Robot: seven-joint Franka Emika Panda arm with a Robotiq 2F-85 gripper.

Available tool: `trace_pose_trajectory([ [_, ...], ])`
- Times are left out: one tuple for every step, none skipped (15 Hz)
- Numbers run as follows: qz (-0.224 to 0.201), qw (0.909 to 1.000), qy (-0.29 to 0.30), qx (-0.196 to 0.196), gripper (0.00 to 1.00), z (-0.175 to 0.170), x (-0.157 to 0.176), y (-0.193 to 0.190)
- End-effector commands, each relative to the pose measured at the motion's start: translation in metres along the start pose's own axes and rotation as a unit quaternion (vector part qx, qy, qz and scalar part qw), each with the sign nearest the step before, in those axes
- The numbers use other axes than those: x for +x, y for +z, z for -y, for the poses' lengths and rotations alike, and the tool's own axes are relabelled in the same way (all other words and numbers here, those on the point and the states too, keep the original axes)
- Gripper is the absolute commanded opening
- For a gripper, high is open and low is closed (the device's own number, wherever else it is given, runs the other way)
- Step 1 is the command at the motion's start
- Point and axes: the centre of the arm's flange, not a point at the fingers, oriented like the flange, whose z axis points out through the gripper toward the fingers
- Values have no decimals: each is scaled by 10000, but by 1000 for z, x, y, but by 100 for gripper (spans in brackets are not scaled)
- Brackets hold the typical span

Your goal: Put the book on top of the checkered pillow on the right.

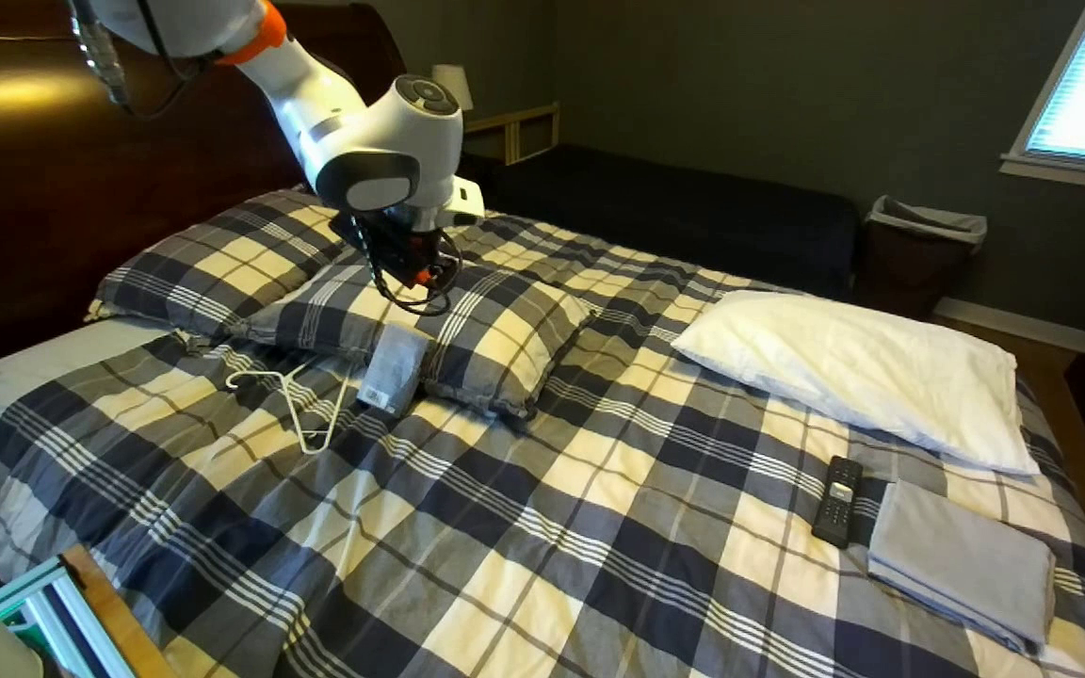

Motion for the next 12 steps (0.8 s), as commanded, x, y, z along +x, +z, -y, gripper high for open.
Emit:
trace_pose_trajectory([
  [-6, 9952, -531, 828, 100, -39, -20, 18],
  [21, 9927, -655, 1010, 100, -44, -22, 19],
  [107, 9898, -749, 1207, 100, -54, -24, 21],
  [222, 9863, -842, 1402, 100, -66, -29, 24],
  [360, 9827, -787, 1638, 100, -86, -35, 29],
  [556, 9791, -671, 1835, 100, -101, -39, 30],
  [314, 9860, -723, 1472, 100, -59, -21, 17],
  [361, 9849, -683, 1553, 100, -78, -27, 19],
  [346, 9859, -651, 1504, 100, -85, -26, 18],
  [339, 9859, -687, 1488, 100, -82, -24, 17],
  [348, 9854, -744, 1490, 100, -73, -22, 18],
  [362, 9849, -796, 1495, 100, -64, -20, 19],
])
